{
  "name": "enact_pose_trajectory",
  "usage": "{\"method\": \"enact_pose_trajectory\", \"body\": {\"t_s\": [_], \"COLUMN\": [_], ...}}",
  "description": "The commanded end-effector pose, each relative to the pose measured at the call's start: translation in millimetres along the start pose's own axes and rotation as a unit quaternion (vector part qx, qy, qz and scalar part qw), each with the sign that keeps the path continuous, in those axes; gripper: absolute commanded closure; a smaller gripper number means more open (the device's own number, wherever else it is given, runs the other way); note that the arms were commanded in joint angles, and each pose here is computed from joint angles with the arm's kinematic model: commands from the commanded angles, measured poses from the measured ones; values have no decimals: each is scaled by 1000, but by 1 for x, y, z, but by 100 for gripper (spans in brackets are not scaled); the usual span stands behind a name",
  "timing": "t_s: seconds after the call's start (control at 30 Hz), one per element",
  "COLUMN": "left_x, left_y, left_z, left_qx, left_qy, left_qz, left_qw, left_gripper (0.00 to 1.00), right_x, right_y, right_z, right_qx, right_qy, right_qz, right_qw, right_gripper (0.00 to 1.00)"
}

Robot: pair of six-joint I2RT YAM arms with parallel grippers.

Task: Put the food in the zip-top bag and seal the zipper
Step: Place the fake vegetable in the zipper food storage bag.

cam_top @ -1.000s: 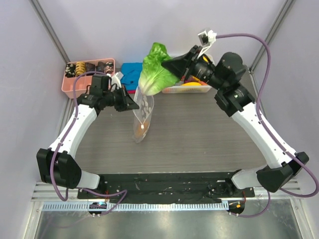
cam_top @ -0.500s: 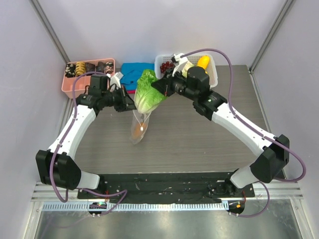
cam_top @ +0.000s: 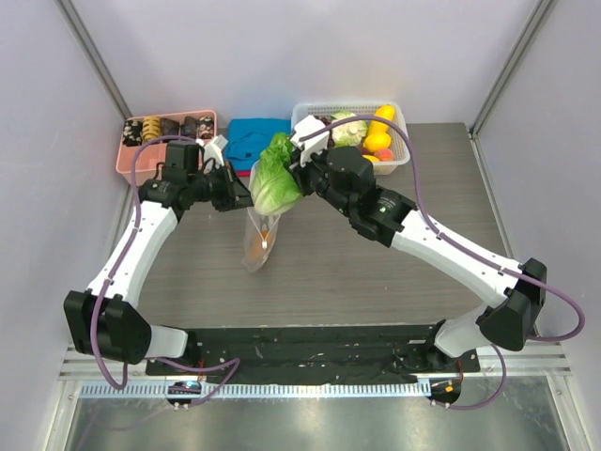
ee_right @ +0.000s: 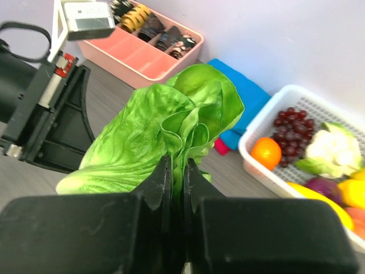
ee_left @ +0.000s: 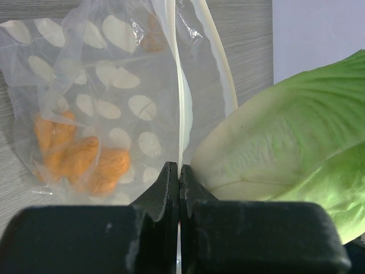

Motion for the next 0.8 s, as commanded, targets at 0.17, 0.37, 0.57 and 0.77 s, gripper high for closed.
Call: {"method": "enact_pose_trajectory", "body": {"t_s": [0.17, 0.37, 0.57, 0.77], "left_x": [-24, -25, -25, -17], "left_y": [-40, -36, -43, -50], "left_z": [8, 8, 4, 2], "left_qx": [41, 37, 13, -13], "left_qy": [-44, -43, -36, -30], "left_qz": [-57, -51, -85, -139], "left_qw": [997, 997, 996, 990], "left_gripper": [100, 100, 100, 100], "right_x": [-2, -9, -11, -11], "right_y": [-19, -25, -33, -23], "right_z": [-16, -15, -7, 46], "right_qx": [-87, -82, -57, 89], "right_qy": [64, 50, 34, -74], "right_qz": [-73, -73, -90, -62], "right_qw": [991, 993, 994, 991], "right_gripper": [99, 99, 99, 99]}}
Point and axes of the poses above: each gripper's point midway between its finger pads, its own x axis out along the fingers, its own y axis along the line the jaws close on, z = x × y, the point moved 2 cm from there along -x, back along the fingers, and after that the axes turned 15 degrees about -x, right-handed, at the moved point
